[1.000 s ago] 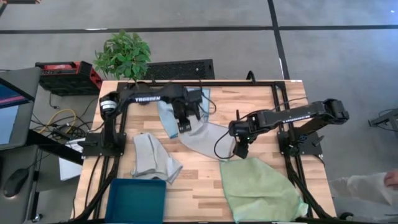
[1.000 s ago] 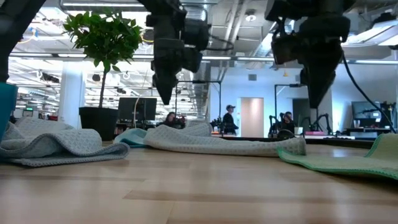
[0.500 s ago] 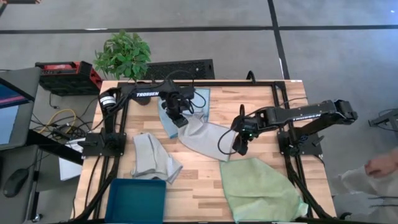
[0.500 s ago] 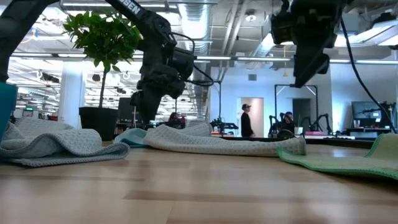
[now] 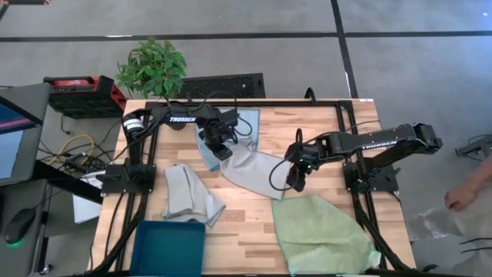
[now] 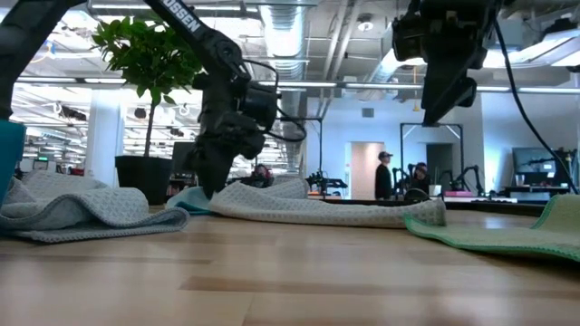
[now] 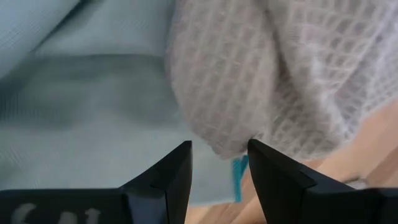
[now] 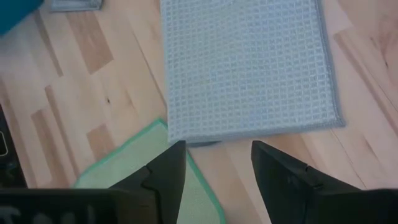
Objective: Fold microfiber towels
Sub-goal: Fold the gray microfiber towel, then put the gray microfiber towel into the blue bin
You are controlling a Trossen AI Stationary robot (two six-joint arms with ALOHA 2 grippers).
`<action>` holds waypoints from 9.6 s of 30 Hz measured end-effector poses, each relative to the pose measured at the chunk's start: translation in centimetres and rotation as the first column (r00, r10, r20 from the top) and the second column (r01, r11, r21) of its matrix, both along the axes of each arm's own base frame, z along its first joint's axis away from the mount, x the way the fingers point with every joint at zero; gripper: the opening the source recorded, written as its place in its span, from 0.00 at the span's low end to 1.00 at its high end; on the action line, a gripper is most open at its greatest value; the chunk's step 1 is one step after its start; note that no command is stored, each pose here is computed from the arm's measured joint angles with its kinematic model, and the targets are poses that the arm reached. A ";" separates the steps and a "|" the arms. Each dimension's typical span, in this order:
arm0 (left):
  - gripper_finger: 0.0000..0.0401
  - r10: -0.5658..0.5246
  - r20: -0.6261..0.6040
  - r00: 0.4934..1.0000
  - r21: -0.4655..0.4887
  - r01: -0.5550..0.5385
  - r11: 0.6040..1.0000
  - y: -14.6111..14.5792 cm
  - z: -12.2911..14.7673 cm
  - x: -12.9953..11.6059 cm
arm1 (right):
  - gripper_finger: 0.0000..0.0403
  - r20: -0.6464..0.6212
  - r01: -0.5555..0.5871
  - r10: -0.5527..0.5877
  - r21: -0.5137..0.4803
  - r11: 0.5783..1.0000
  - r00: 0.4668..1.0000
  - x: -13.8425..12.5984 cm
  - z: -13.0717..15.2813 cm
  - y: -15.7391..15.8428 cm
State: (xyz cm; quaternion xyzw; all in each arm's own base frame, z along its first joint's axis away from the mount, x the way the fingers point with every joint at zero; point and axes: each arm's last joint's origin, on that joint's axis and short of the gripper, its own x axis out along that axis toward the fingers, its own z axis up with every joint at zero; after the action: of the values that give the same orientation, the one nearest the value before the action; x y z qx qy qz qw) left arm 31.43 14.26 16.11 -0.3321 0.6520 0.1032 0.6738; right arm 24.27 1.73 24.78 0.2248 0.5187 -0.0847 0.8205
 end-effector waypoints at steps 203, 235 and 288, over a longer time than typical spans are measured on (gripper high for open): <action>0.32 -0.741 0.435 0.511 0.777 0.204 0.596 -15.3 3.5 7.0 | 0.51 0.107 0.129 -0.110 -0.188 0.974 0.988 0.8 0.4 -1.1; 0.32 -0.767 0.166 0.620 0.748 0.428 0.508 -13.4 -0.7 5.9 | 0.51 0.110 0.125 -0.105 -0.188 0.974 0.988 0.8 0.4 -1.0; 0.32 -0.825 0.295 0.483 0.723 0.451 0.523 -15.2 2.0 5.4 | 0.51 0.114 0.123 -0.103 -0.186 0.975 0.988 0.8 0.5 -0.9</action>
State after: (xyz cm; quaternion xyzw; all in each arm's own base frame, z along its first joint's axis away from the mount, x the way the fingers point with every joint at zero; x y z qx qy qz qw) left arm 36.81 -0.90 18.10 0.1490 0.4120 -0.0996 0.8934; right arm 25.10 0.85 25.25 0.1776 0.4510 -0.1692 0.8581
